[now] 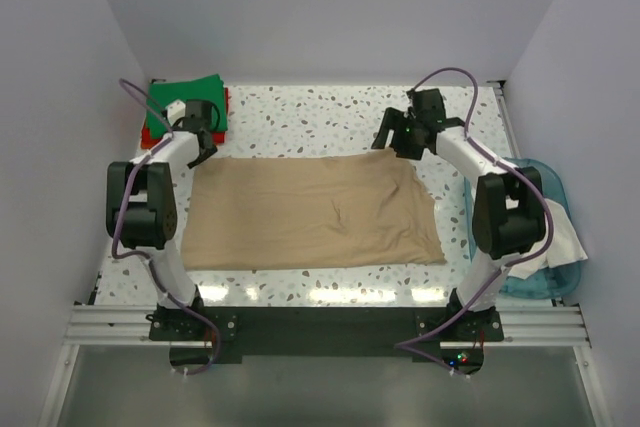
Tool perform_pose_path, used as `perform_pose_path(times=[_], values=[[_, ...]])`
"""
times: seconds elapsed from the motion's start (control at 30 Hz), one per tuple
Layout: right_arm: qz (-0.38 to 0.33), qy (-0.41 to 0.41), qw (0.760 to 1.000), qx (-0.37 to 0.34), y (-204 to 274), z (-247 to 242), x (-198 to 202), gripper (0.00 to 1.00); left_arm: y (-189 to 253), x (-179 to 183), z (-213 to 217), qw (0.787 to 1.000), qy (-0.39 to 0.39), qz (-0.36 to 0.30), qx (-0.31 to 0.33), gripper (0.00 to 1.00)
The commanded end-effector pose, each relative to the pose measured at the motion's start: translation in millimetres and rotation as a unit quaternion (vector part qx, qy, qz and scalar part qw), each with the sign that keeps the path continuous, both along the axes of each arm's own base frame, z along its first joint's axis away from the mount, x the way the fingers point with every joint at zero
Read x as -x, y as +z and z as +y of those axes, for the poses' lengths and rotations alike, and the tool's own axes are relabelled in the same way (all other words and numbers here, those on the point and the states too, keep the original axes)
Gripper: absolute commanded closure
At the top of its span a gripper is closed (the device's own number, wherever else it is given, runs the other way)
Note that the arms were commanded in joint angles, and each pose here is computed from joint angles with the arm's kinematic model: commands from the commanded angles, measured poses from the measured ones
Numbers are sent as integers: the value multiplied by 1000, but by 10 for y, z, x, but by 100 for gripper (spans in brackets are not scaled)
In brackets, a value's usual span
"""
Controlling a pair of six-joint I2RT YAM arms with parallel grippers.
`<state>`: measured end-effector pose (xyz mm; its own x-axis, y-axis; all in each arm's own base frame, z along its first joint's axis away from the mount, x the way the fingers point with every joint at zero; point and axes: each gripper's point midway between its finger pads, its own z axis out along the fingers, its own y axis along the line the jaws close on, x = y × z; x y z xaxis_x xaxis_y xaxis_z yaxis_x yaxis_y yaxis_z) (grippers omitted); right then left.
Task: Fold and stack the t-shirts
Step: Fold the tshirt
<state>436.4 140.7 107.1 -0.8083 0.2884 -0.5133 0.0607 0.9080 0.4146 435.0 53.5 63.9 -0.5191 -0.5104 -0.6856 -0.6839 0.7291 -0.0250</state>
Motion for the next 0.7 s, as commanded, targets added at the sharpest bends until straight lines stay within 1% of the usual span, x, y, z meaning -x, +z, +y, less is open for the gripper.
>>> perform_pose_path(times=[0.0,0.2,0.43,0.53,0.57,0.63,0.67], values=[[-25,19,999,-10,155,67,-122,21,-2,-182,54,1000,7,0,-13,55],[-22,19,1000,1,65,27,-114,21,-204,-253,75,1000,12,20,-18,54],[-13,11,1000,17,-72,-55,-179,21,-309,-310,82,999,13,29,-20,55],[-8,6,1000,21,-148,-94,-210,21,-315,-332,87,999,13,30,-22,59],[-8,6,1000,22,-158,-104,-221,21,-324,-331,87,999,13,31,-22,62],[-5,0,1000,26,-185,-152,-260,21,-316,-345,87,999,13,31,-22,65],[-4,-1,1000,26,-191,-173,-274,21,-314,-338,97,999,14,32,-23,69]])
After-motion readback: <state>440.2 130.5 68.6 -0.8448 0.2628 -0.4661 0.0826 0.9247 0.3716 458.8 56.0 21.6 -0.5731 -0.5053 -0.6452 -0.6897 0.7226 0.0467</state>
